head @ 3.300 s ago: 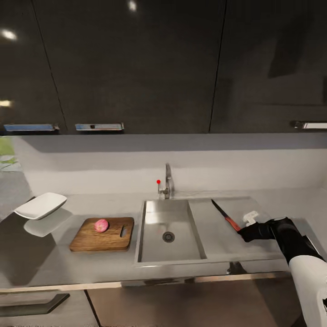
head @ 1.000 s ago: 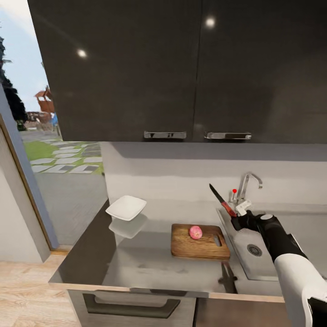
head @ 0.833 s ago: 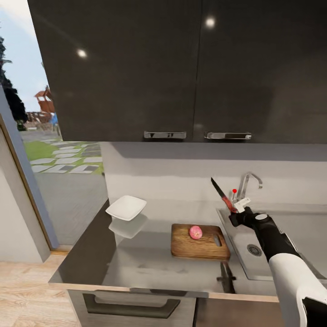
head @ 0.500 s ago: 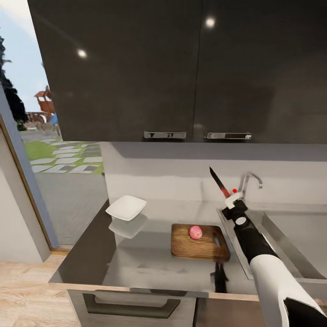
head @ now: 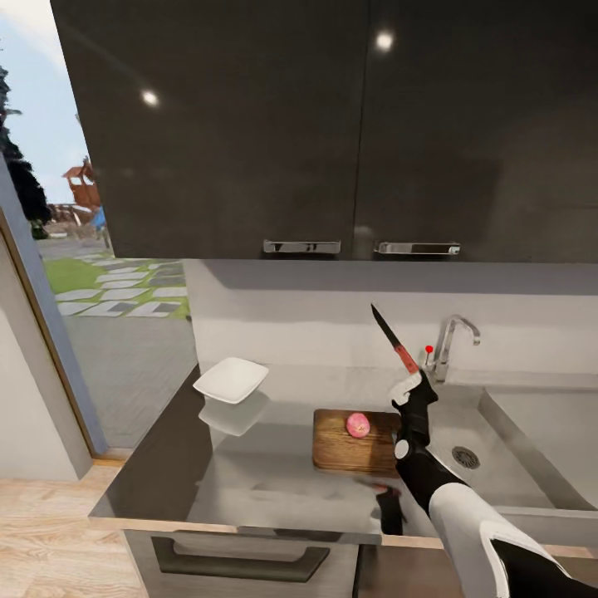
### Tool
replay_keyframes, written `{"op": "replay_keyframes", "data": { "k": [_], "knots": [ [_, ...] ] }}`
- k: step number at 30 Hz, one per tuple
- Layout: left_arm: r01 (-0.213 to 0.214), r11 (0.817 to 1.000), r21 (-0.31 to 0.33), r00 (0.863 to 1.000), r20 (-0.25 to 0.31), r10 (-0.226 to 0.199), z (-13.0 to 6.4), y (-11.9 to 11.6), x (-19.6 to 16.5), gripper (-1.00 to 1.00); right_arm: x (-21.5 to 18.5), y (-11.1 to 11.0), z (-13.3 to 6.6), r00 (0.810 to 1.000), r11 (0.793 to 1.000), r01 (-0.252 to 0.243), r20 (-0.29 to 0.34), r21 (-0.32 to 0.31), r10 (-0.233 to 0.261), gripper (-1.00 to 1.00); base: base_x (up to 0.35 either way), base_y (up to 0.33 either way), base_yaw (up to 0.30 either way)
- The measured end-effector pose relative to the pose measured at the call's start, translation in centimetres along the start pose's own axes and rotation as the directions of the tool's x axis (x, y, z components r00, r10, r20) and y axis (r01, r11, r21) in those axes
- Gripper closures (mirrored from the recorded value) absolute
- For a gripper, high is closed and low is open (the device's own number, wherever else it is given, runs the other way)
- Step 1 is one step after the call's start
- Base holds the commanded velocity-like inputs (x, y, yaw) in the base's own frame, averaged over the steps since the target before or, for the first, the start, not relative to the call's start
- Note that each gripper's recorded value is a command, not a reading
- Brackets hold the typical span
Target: In the kitchen, take the Vidalia onion out of the sink, dice it on the chopping board with the paring knife, put the diced onion into the bowl on the countertop, then place both the paring knife and the chopping board into the sink.
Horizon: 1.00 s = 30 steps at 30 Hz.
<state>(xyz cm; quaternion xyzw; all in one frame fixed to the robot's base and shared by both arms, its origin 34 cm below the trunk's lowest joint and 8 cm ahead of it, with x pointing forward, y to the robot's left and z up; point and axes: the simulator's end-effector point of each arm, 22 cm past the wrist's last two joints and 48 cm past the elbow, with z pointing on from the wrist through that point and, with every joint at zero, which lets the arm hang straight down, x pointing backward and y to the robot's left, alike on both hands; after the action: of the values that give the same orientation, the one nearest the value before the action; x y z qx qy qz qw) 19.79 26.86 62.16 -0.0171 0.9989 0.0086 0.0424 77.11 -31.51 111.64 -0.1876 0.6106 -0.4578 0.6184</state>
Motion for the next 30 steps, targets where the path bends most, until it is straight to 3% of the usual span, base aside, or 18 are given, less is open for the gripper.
{"op": "replay_keyframes", "data": {
  "k": [7, 9, 12, 19, 21, 23, 25, 30],
  "knots": [
    [-0.012, 1.000, -0.001, 1.000, 0.000, 0.012, 0.0, 0.1, 0.0, -1.00, -0.5, -2.4, -0.7, 0.999, 0.991, 0.011, 0.032, 0.132, -0.016, 1.00, 0.000, 0.000, 0.000],
    [-0.013, 1.000, -0.001, 1.000, 0.000, 0.013, 0.0, 0.1, 0.0, -1.00, -0.8, -2.9, -1.0, 0.998, 0.986, 0.032, 0.052, 0.164, -0.041, 1.00, 0.000, 0.000, 0.000],
    [-0.013, 1.000, 0.000, 1.000, 0.000, 0.013, 0.0, 0.0, 0.0, -1.00, -2.0, -2.9, -1.4, 0.986, 0.979, 0.098, 0.113, 0.178, -0.120, 1.00, 0.000, 0.000, 0.000],
    [-0.025, 1.000, 0.004, 1.000, 0.006, 0.025, 0.0, -0.3, -0.2, -1.00, -3.1, 0.9, -0.7, 0.957, 0.975, 0.220, 0.193, 0.000, -0.216, 1.00, 0.000, 0.000, 0.000],
    [-0.035, 0.999, 0.004, 0.999, 0.006, 0.035, 0.0, -0.3, -0.3, -1.00, -3.6, 2.1, -0.4, 0.943, 0.961, 0.268, 0.221, -0.064, -0.248, 1.00, 0.000, 0.000, 0.000],
    [-0.050, 0.999, 0.004, 0.999, 0.008, 0.050, 0.0, -0.4, -0.3, -1.00, -4.0, 3.2, 0.1, 0.926, 0.934, 0.325, 0.251, -0.147, -0.283, 1.00, 0.000, 0.000, 0.000],
    [-0.056, 0.998, 0.005, 0.998, 0.007, 0.056, 0.0, -0.5, -0.3, -1.00, -4.4, 3.3, 0.7, 0.916, 0.915, 0.356, 0.264, -0.193, -0.301, 1.00, 0.000, 0.000, 0.000],
    [-0.061, 0.998, 0.015, 0.998, 0.009, 0.061, 0.0, -1.2, -0.3, -1.00, -5.1, 1.9, 1.9, 0.902, 0.884, 0.400, 0.275, -0.242, -0.333, 1.00, 0.000, 0.000, 0.000]
  ]
}}
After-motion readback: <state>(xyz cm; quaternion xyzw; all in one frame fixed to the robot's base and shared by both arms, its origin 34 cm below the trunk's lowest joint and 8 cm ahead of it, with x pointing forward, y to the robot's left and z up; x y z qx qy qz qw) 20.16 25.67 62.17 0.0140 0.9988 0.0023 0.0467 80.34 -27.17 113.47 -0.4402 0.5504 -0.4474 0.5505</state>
